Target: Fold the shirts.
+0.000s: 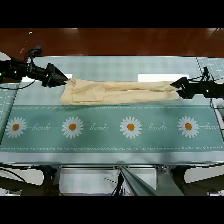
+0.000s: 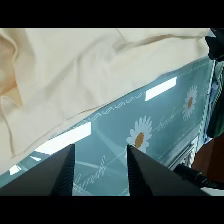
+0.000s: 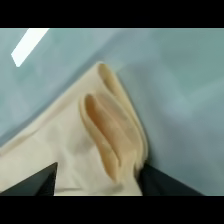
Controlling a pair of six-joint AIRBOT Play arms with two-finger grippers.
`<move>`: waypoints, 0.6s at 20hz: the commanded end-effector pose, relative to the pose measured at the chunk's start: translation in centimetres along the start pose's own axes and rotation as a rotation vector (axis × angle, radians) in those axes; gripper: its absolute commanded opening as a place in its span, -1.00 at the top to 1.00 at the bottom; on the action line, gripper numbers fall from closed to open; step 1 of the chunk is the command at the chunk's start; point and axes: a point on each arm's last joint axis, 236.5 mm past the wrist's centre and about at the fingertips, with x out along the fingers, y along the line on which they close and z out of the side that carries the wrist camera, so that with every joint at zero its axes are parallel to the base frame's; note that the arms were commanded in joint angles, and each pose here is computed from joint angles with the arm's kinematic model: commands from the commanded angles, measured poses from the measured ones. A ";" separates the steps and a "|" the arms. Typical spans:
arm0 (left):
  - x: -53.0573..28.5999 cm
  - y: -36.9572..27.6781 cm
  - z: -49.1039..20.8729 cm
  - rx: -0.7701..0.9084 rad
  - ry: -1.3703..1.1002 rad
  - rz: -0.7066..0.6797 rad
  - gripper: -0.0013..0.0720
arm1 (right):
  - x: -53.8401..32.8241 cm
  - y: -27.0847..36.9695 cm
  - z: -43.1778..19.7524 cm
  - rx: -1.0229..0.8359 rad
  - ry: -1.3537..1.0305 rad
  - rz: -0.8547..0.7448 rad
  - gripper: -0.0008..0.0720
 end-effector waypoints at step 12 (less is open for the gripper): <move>10.8 -11.3 -0.9 0.191 -0.008 -0.091 0.88 | -12.2 17.4 -5.2 -0.372 -0.071 0.211 0.90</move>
